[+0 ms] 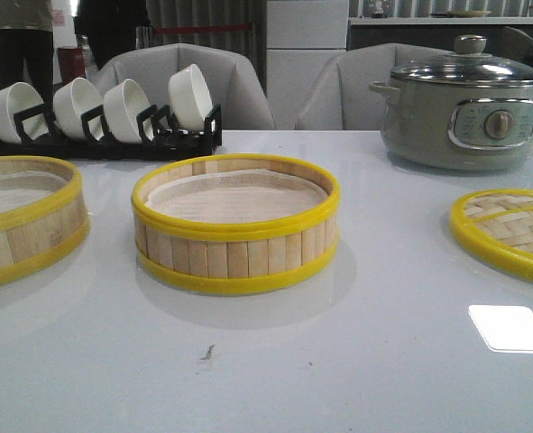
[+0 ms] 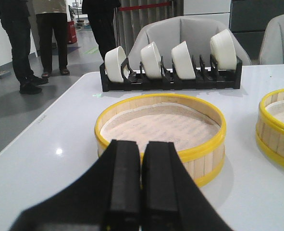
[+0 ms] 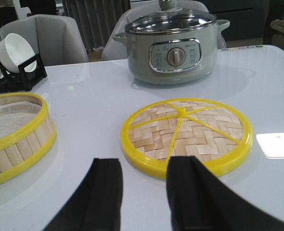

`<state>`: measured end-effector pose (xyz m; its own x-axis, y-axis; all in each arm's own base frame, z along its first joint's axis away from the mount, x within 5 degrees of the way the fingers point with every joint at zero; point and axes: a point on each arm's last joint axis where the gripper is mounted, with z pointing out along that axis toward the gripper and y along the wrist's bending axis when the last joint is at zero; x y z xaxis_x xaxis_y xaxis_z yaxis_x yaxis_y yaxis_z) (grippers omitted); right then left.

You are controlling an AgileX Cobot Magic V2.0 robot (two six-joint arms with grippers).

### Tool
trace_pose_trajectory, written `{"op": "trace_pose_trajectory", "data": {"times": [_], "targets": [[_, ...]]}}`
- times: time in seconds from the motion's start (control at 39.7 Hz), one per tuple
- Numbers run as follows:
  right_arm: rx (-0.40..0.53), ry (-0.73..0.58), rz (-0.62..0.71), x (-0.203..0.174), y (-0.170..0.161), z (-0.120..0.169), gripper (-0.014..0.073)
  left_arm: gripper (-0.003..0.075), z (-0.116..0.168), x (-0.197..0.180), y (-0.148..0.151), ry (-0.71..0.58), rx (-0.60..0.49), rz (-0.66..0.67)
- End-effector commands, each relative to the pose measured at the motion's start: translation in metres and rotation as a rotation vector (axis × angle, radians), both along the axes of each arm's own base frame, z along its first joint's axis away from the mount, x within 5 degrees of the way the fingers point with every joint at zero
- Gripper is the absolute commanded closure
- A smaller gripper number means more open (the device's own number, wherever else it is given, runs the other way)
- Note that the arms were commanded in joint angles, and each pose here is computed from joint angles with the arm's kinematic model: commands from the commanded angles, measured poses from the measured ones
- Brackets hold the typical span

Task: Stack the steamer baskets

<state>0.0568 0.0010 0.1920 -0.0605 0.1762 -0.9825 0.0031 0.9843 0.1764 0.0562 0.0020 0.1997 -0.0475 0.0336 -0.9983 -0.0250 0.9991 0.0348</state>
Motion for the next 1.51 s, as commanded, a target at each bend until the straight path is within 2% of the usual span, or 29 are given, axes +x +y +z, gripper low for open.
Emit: {"op": "trace_pose_trajectory", "data": {"times": [0.0, 0.1, 0.28, 0.4, 0.66, 0.76, 0.86, 1.08, 1.24, 1.49], "targets": [[-0.018, -0.122, -0.015, -0.002, -0.001, 0.014, 0.0251, 0.0635, 0.007, -0.001, -0.001, -0.094, -0.003, -0.018], [-0.018, -0.122, -0.015, -0.002, -0.001, 0.014, 0.0251, 0.0635, 0.008, -0.001, -0.001, -0.098, 0.022, -0.017], [-0.018, -0.122, -0.015, -0.002, -0.001, 0.014, 0.0251, 0.0635, 0.031, 0.0, -0.004, -0.1, -0.062, -0.069], [-0.018, -0.122, -0.015, -0.002, -0.001, 0.014, 0.0251, 0.0636, 0.073, 0.013, -0.007, -0.034, -0.071, -0.101], [-0.018, -0.122, -0.015, -0.002, -0.001, 0.014, 0.0251, 0.0635, 0.195, 0.071, -0.009, 0.221, -0.039, -0.063], [-0.018, -0.122, -0.015, -0.002, -0.001, 0.014, 0.0251, 0.0636, 0.224, 0.093, -0.009, 0.299, -0.015, -0.043], [-0.018, -0.122, -0.015, -0.002, -0.001, 0.014, 0.0251, 0.0635, 0.235, 0.111, -0.009, 0.349, 0.004, -0.029], [-0.018, -0.122, -0.015, -0.002, -0.001, 0.014, 0.0251, 0.0635, 0.23, 0.124, -0.01, 0.388, 0.012, -0.028], [-0.018, -0.122, -0.015, -0.002, -0.001, 0.014, 0.0251, 0.0635, 0.23, 0.127, -0.01, 0.377, 0.021, -0.026], [-0.018, -0.122, -0.015, -0.002, -0.001, 0.014, 0.0251, 0.0635, 0.238, 0.131, -0.009, 0.277, 0.05, -0.023]]}}
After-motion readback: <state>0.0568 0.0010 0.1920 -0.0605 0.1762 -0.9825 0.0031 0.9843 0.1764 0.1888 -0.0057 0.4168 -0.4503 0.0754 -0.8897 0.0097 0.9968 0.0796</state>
